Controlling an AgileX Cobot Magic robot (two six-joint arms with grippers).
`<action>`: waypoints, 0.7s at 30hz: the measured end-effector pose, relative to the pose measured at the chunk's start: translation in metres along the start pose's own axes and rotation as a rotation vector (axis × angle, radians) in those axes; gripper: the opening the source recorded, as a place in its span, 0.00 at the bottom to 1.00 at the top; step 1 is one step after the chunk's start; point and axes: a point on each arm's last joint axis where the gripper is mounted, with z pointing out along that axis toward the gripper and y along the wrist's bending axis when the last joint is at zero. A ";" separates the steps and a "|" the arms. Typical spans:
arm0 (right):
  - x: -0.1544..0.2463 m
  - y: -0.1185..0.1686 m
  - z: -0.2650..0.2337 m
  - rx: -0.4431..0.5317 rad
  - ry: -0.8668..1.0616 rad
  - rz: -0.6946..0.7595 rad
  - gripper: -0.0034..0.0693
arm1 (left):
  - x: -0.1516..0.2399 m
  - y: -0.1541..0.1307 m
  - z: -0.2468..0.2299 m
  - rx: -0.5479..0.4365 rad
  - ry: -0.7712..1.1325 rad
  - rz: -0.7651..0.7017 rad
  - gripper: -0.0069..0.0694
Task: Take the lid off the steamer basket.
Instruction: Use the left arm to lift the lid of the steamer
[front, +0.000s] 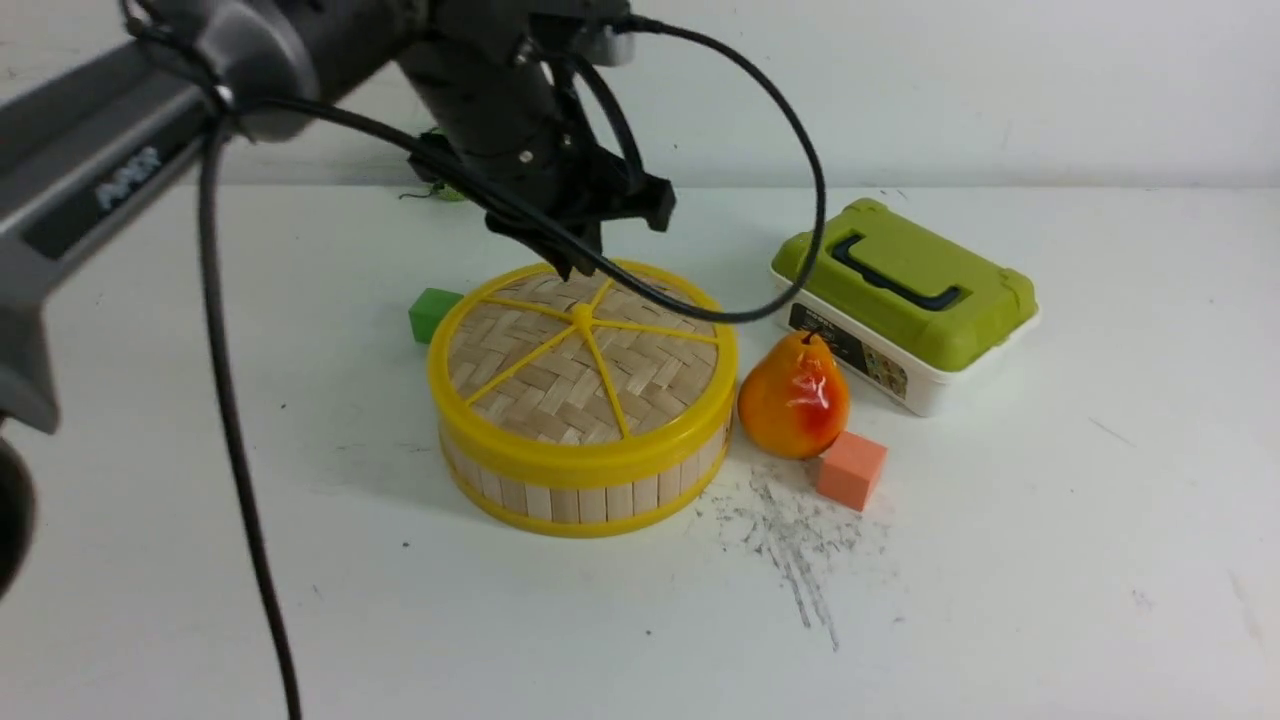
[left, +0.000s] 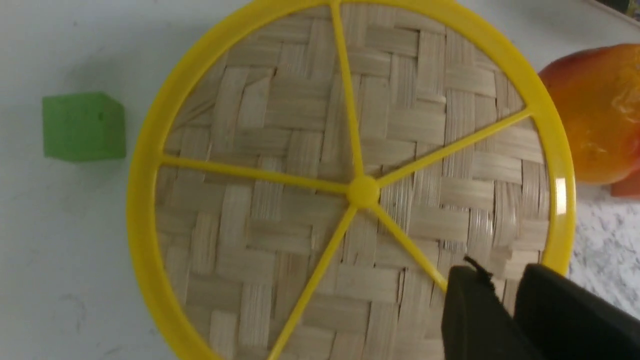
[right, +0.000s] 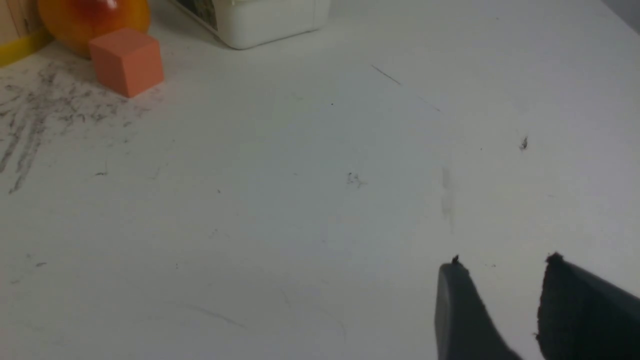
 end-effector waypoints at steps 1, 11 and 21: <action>0.000 0.000 0.000 0.000 0.000 0.000 0.38 | 0.000 -0.002 0.006 -0.001 0.002 0.004 0.33; 0.000 0.000 0.000 0.000 0.000 0.000 0.38 | -0.001 0.006 0.040 -0.091 -0.009 0.047 0.56; 0.000 0.000 0.000 0.000 0.000 0.000 0.38 | 0.005 0.009 0.070 -0.127 0.012 -0.155 0.45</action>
